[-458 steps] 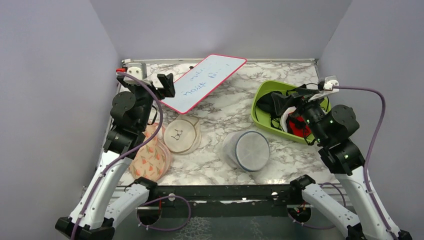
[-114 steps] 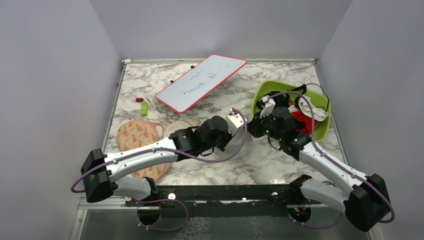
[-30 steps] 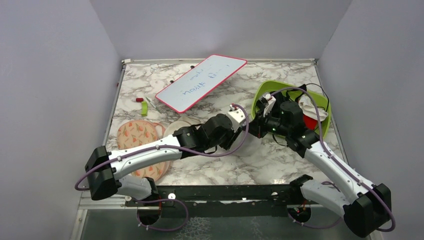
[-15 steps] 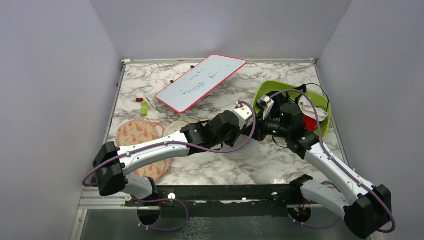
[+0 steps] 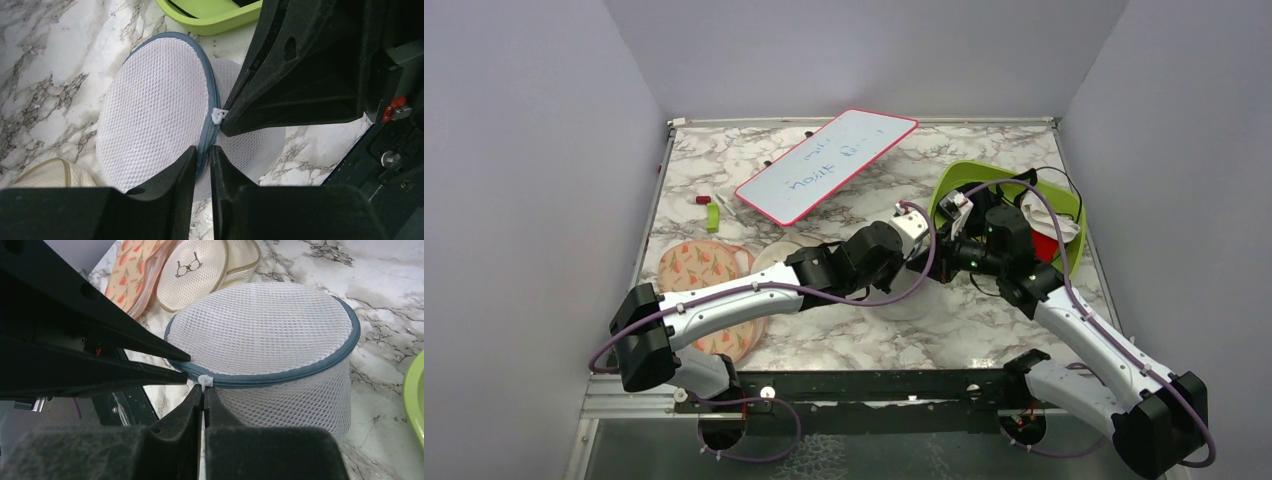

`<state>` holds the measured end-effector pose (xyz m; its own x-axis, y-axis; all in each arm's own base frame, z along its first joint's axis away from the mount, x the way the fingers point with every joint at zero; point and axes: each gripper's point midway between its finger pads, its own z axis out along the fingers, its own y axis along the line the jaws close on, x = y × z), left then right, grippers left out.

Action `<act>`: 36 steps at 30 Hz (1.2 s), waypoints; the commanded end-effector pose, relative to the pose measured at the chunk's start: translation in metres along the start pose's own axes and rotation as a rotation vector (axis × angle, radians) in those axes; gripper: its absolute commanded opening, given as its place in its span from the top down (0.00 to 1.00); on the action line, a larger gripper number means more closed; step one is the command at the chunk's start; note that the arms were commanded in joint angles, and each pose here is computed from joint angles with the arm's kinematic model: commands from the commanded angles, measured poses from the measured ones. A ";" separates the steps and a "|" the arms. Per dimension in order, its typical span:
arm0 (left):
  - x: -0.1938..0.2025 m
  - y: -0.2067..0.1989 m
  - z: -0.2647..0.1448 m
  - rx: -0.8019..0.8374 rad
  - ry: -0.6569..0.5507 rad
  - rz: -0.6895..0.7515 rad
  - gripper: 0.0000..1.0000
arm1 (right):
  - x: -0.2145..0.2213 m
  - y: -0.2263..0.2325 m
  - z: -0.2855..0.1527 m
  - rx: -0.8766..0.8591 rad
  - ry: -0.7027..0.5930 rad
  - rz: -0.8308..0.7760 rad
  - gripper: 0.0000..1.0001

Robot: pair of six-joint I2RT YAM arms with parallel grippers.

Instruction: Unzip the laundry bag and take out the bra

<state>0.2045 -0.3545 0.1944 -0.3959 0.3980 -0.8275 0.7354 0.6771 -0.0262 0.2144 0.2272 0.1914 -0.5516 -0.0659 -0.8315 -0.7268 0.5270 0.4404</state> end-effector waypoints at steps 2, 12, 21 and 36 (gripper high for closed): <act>-0.006 0.008 -0.008 -0.033 -0.032 0.015 0.98 | -0.014 0.002 -0.004 0.013 -0.034 -0.011 0.99; -0.003 0.021 -0.029 -0.066 -0.067 0.014 1.00 | -0.019 -0.033 -0.006 0.229 -0.077 0.094 1.00; -0.002 0.025 -0.043 -0.065 -0.092 0.015 1.00 | -0.007 -0.067 0.002 0.365 -0.028 0.123 0.99; 0.004 0.018 -0.028 -0.050 -0.039 0.024 0.78 | -0.013 -0.008 0.004 0.019 -0.042 -0.037 0.99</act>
<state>0.1975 -0.3181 0.2106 -0.3517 0.3657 -0.8618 0.7179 0.6961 0.0024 0.2463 0.2126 0.1737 -0.5797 -0.0381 -0.8140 -0.6158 0.6746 0.4070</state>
